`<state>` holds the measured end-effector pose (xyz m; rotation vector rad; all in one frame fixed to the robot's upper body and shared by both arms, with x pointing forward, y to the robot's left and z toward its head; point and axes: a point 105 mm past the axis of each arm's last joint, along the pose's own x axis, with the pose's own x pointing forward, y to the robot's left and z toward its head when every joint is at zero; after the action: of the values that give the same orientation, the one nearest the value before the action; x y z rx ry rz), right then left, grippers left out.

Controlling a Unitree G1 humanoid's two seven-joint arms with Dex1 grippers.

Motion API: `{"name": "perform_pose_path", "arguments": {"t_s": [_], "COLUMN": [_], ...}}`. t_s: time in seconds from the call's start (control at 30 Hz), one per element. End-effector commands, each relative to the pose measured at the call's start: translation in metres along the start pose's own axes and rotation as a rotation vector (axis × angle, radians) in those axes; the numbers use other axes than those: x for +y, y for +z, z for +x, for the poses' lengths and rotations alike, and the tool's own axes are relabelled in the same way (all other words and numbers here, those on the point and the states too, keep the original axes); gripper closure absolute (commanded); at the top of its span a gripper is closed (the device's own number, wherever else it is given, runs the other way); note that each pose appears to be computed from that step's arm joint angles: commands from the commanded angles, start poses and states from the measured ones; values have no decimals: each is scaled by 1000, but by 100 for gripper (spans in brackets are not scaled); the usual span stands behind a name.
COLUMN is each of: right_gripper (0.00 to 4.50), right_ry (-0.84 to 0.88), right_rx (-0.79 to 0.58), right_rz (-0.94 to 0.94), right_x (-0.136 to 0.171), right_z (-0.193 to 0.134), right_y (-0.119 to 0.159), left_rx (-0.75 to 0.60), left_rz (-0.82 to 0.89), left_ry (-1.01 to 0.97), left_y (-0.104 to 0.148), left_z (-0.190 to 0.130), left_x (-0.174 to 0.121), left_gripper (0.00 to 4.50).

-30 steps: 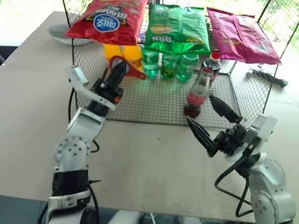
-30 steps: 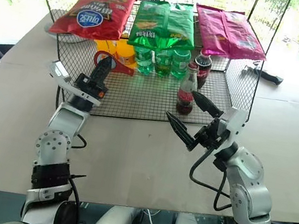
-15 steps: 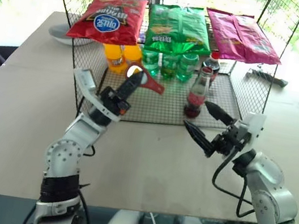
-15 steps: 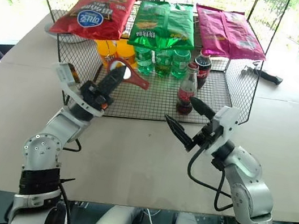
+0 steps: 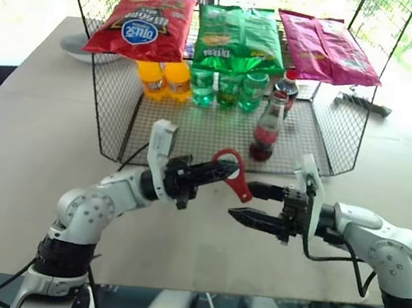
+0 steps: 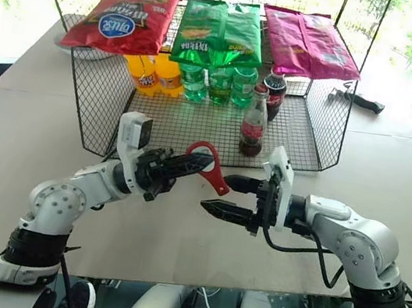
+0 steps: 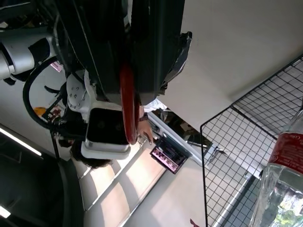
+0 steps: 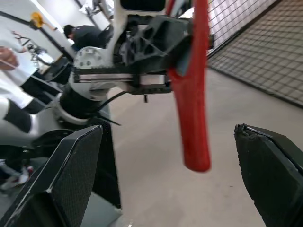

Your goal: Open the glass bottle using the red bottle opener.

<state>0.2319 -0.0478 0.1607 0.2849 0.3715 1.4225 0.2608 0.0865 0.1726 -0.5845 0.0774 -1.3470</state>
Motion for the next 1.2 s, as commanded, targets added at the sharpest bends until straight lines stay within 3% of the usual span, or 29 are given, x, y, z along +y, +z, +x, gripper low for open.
{"name": "perform_pose_path", "arguments": {"t_s": [0.03, 0.23, 0.37, 0.47, 0.57, 0.6, 0.8, 1.0, 1.13, 1.17, 1.2], "right_gripper": [0, 0, 131, 290, 418, 442, 442, 450, 450, 450, 450], "right_ry": [74, 100, 112, 111, 110, 109, 85, -111, -304, -351, -416], "right_rx": [-11, 26, 40, 48, 59, 69, 66, -13, -114, -142, -183], "right_rz": [-23, -10, -10, -15, -18, -22, -36, -67, -129, -150, -173], "right_x": [17, 19, 19, 18, 18, 17, 14, -11, -32, -36, -42], "right_z": [7, 8, 8, 8, 8, 8, 7, -12, -36, -42, -49], "right_y": [10, 7, 6, 5, 2, 0, -4, -7, -2, 0, 4], "left_rx": [-14, -33, -49, -48, -48, -46, -42, -46, -31, -22, -23], "left_rz": [26, 40, 49, 49, 43, 43, 20, 29, 76, 101, 139], "left_ry": [-27, -22, -10, -6, -9, -8, -9, -4, 37, 51, 75], "left_y": [1, 1, 2, 0, -1, -2, -4, -2, -4, -6, -5], "left_z": [2, 4, 4, 4, 5, 5, 4, 1, -4, -5, -5], "left_x": [-3, -1, 0, 1, 0, 0, 1, 2, 7, 9, 12], "left_gripper": [446, 446, 450, 450, 450, 450, 450, 232, 40, 6, 6]}}
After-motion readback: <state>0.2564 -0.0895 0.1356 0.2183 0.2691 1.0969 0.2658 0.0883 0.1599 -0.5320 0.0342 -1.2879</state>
